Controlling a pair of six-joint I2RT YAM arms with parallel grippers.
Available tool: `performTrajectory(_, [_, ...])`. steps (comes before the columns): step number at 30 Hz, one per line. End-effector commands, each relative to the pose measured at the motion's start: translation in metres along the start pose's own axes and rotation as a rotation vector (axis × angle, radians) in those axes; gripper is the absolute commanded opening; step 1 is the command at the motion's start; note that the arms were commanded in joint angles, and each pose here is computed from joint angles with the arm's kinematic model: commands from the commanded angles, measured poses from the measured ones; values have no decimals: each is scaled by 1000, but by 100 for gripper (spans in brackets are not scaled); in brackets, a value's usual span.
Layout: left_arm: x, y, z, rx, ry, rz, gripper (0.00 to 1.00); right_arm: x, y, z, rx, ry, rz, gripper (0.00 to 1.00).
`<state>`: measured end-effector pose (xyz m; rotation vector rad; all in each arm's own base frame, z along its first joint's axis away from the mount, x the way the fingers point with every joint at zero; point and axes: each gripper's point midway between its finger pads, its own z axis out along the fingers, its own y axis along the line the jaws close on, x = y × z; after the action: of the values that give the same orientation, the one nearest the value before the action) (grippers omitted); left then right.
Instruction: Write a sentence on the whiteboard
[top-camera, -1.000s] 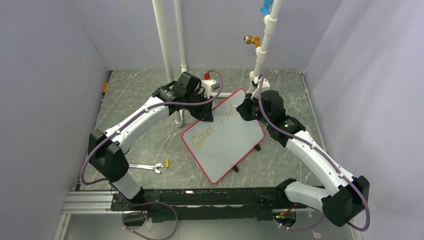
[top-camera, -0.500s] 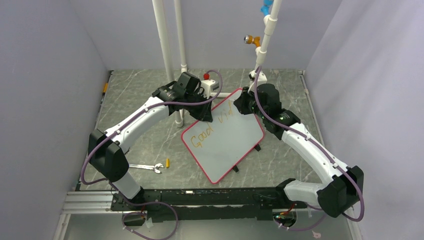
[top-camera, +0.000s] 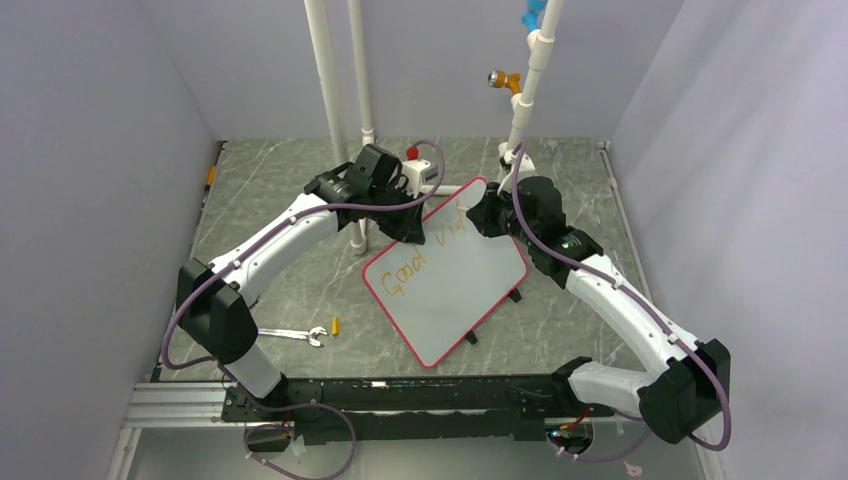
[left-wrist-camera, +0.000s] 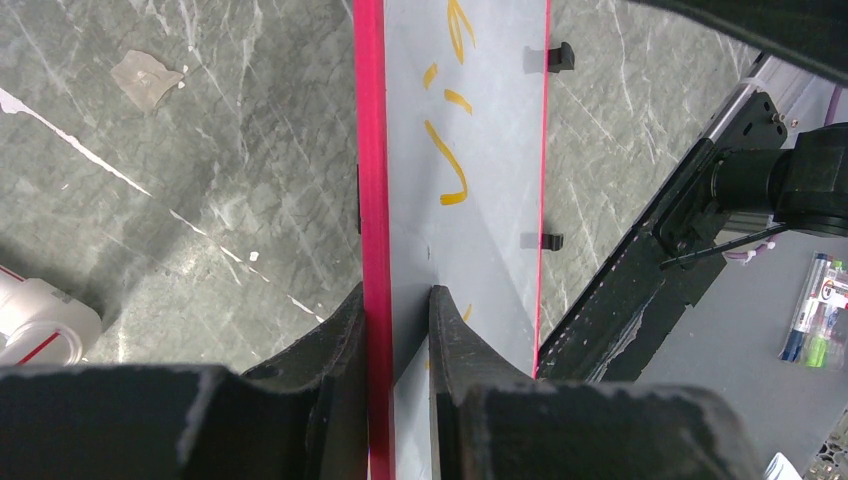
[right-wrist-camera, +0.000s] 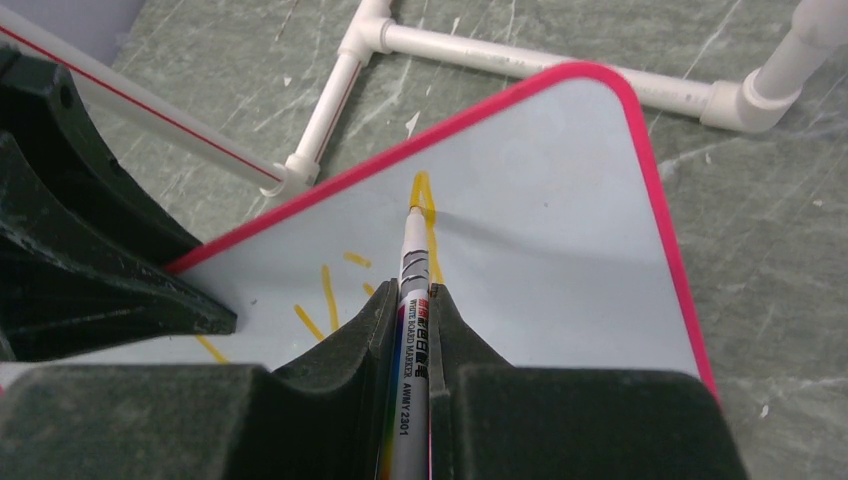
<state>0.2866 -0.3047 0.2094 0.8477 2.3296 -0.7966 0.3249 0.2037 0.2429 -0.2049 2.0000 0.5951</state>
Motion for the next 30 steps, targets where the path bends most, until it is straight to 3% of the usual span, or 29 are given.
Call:
performTrajectory(1, [-1, 10, -5, -67, -10, 112, 0, 26, 3, -5, -33, 54, 23, 0])
performTrajectory(22, [0, 10, -5, -69, -10, 111, 0, 60, 4, -29, -47, 118, 45, 0])
performTrajectory(30, [-1, 10, -5, -69, -11, 111, 0, 28, 8, -47, -26, 44, 19, 0])
